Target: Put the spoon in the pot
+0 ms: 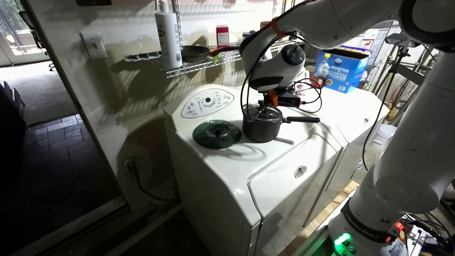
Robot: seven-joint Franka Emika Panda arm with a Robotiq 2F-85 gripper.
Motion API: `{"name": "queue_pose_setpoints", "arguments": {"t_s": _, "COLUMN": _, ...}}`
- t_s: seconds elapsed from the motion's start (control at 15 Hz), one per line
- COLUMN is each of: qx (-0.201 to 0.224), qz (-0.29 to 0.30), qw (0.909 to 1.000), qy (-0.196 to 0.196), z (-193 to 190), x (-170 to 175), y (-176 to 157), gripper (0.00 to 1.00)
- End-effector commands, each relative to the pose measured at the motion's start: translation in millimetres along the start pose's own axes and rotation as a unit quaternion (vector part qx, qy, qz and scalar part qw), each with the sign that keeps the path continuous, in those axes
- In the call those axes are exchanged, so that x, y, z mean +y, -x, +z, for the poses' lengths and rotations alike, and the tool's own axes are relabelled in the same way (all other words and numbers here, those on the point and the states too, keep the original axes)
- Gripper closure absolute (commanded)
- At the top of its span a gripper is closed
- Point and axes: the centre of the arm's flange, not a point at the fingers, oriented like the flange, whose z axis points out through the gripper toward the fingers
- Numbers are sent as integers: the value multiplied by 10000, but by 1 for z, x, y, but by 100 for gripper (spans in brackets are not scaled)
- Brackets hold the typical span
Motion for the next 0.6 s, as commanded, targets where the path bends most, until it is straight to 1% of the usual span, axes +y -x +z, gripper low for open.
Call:
{"name": "queue_pose_setpoints", "arguments": {"t_s": 0.0, "qx": -478, "qz": -156, "qw": 9987, "qy": -72, "z": -31, "x": 2, "y": -28, "gripper": 0}}
{"name": "queue_pose_setpoints", "arguments": {"t_s": 0.27, "qx": -640, "qz": -221, "qw": 9975, "qy": -179, "z": -49, "x": 2, "y": -37, "gripper": 0}}
{"name": "queue_pose_setpoints", "arguments": {"t_s": 0.53, "qx": -599, "qz": -177, "qw": 9978, "qy": -235, "z": -70, "x": 6, "y": -62, "gripper": 0}}
